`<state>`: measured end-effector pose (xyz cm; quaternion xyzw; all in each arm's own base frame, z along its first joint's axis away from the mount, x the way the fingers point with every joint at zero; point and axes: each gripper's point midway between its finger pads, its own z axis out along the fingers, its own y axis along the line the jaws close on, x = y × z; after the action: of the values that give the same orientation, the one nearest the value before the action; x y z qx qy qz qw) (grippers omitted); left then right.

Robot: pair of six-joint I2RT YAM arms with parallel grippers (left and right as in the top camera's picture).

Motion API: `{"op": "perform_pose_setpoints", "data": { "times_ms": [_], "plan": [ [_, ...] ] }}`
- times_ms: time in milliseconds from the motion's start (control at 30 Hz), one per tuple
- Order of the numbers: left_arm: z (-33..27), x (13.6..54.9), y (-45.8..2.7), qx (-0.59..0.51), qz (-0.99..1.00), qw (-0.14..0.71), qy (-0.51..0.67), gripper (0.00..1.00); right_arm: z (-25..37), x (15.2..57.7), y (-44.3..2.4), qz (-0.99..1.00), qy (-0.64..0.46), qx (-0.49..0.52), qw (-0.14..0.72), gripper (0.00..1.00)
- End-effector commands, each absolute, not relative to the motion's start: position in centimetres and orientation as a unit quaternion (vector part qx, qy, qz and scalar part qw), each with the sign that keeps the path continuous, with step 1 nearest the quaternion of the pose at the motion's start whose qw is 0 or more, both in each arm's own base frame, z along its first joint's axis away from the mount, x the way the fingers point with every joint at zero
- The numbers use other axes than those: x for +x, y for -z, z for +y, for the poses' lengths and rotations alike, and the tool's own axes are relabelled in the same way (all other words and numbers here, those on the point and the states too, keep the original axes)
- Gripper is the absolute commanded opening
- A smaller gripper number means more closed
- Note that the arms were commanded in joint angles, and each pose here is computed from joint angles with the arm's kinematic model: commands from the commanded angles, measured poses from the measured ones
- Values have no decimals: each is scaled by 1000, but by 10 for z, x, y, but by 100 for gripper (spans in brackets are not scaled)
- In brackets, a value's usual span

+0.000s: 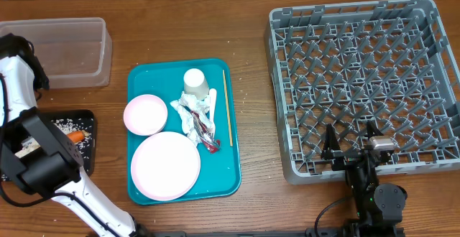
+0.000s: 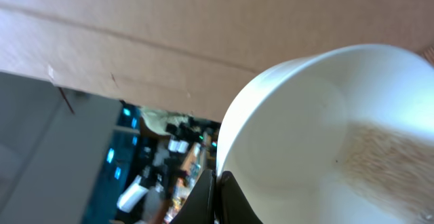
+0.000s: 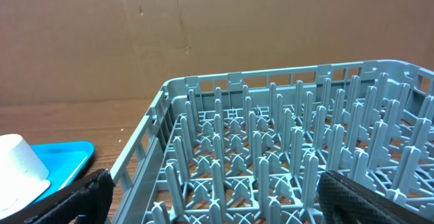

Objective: Sort waste into correct bins and load items into the dishwasher rack
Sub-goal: 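Hold the white bowl inverted over the black tray to shake out rice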

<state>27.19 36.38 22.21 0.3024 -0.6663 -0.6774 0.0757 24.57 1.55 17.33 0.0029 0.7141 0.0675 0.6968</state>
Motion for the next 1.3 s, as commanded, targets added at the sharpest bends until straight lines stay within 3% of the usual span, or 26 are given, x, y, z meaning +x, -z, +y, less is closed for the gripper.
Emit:
{"op": "perform_pose_setpoints", "data": {
  "times_ms": [0,1267],
  "plan": [
    [361,285,-215,240,-668,122,694,4,14,246,-171,714,-64,4,698,100],
    [356,290,-212,223,-675,130,691,4,14,246,-171,714,-64,4,698,100]
  ]
}}
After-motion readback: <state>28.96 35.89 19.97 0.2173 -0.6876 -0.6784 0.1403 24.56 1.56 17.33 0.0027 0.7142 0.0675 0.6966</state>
